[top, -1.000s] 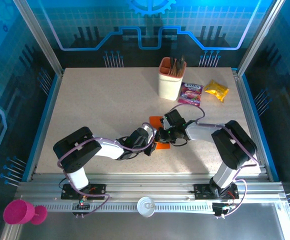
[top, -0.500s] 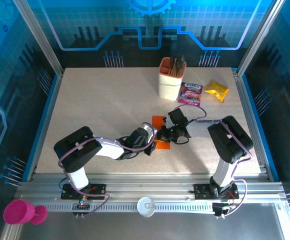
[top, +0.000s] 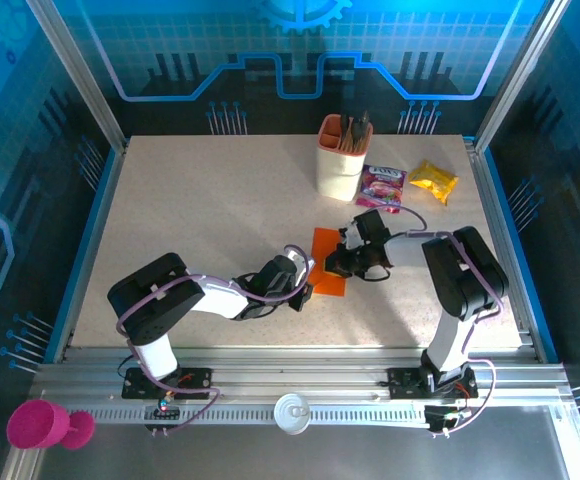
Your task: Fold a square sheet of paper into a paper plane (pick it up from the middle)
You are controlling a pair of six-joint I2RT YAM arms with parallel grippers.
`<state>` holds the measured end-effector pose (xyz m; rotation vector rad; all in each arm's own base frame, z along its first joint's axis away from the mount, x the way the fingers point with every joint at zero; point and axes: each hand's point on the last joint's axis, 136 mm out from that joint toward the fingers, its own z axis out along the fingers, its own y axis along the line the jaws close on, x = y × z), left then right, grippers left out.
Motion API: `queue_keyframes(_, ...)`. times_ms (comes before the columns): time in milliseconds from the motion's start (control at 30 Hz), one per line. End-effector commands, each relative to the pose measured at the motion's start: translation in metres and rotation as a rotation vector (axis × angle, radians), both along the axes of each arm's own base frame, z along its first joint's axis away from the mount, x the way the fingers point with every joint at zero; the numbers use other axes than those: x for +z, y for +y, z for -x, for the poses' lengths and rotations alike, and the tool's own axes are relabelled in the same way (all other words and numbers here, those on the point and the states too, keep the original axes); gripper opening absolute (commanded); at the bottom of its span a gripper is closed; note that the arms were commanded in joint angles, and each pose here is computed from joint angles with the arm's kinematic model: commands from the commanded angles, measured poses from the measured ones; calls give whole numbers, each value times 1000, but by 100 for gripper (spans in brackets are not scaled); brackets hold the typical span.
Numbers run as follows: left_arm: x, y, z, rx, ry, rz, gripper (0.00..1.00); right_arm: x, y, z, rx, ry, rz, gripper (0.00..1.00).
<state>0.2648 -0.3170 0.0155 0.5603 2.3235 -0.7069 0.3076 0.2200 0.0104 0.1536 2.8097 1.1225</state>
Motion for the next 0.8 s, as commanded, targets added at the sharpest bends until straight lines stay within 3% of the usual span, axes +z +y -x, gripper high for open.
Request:
queue_keyframes(0,-47,28,26,-6,124,-145,0,-29,-47,-16,-107,16,137,0)
queue_keyframes(233,-34,26,24,7,113,-108,0,-40,-52,-10,-100,57,116,0)
queue_keyframes(567,36,1,9,-23,19,26,0,-53,-24,26,15,89,118,0)
queue_keyframes(767,33,-14,2,-60,20,17,0,-53,-3,45,65,90,116,0)
